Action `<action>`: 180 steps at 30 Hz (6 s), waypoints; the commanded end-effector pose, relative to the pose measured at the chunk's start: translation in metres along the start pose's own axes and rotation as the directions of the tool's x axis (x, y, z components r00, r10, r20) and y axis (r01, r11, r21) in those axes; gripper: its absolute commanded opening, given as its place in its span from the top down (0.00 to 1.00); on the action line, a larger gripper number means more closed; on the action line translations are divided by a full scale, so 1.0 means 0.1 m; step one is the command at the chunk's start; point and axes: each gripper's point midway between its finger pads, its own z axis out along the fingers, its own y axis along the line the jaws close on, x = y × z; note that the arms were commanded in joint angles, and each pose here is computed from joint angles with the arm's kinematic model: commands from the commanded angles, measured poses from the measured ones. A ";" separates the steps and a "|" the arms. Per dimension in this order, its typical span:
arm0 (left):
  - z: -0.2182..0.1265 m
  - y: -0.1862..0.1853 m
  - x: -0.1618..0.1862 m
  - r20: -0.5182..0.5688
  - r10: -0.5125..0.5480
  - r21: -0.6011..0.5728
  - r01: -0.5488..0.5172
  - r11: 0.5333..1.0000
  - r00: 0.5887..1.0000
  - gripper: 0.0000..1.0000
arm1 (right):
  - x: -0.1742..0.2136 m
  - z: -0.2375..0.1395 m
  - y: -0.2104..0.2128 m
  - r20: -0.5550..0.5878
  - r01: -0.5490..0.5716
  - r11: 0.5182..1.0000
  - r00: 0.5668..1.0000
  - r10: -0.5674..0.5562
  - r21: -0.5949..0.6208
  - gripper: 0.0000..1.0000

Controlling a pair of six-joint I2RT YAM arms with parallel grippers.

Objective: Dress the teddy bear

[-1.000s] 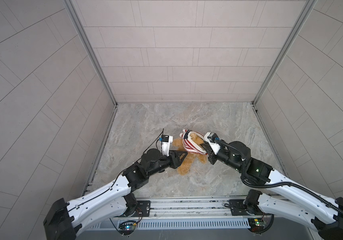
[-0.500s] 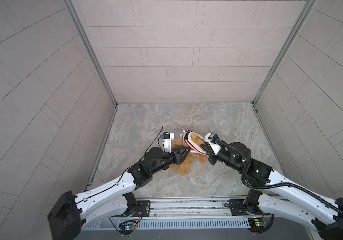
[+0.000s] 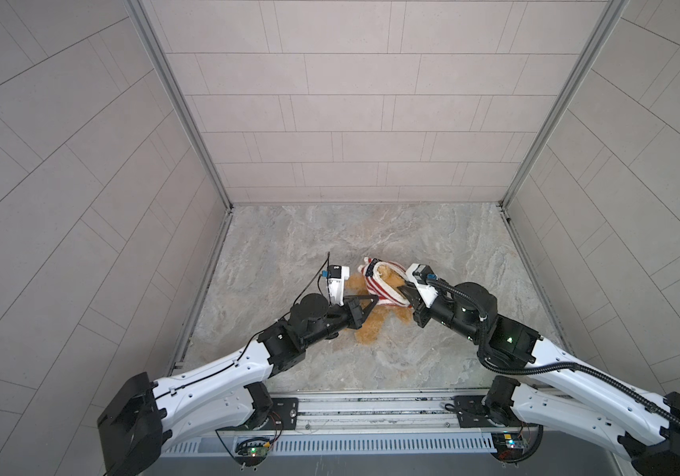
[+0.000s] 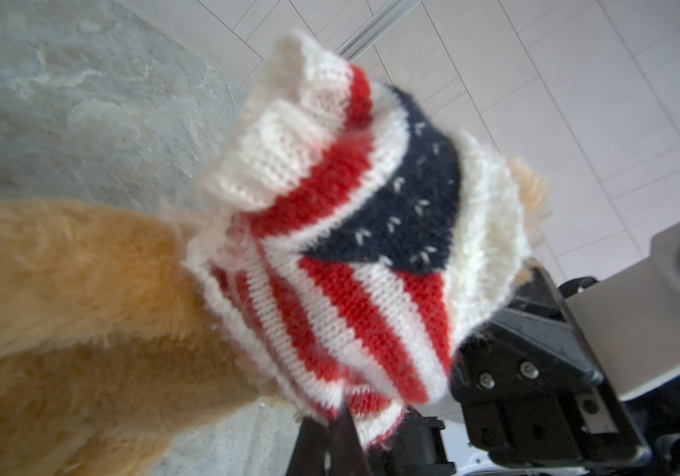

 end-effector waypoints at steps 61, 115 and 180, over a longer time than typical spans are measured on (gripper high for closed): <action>-0.38 -0.11 -0.16 -0.070 0.265 0.039 -0.263 0.964 0.962 0.70 | -0.01 -0.24 0.43 0.042 0.193 0.947 0.981 -0.189 -0.256 1.00; 0.09 -0.39 0.02 0.152 0.102 0.135 -0.123 0.983 0.983 0.44 | -0.38 0.03 -0.53 0.269 -0.651 0.735 0.754 0.599 0.188 1.00; 0.25 1.07 0.54 -0.049 0.064 -0.380 -0.078 0.922 0.997 1.00 | -0.73 -0.29 -0.38 0.275 -0.583 0.809 0.792 0.545 0.077 1.00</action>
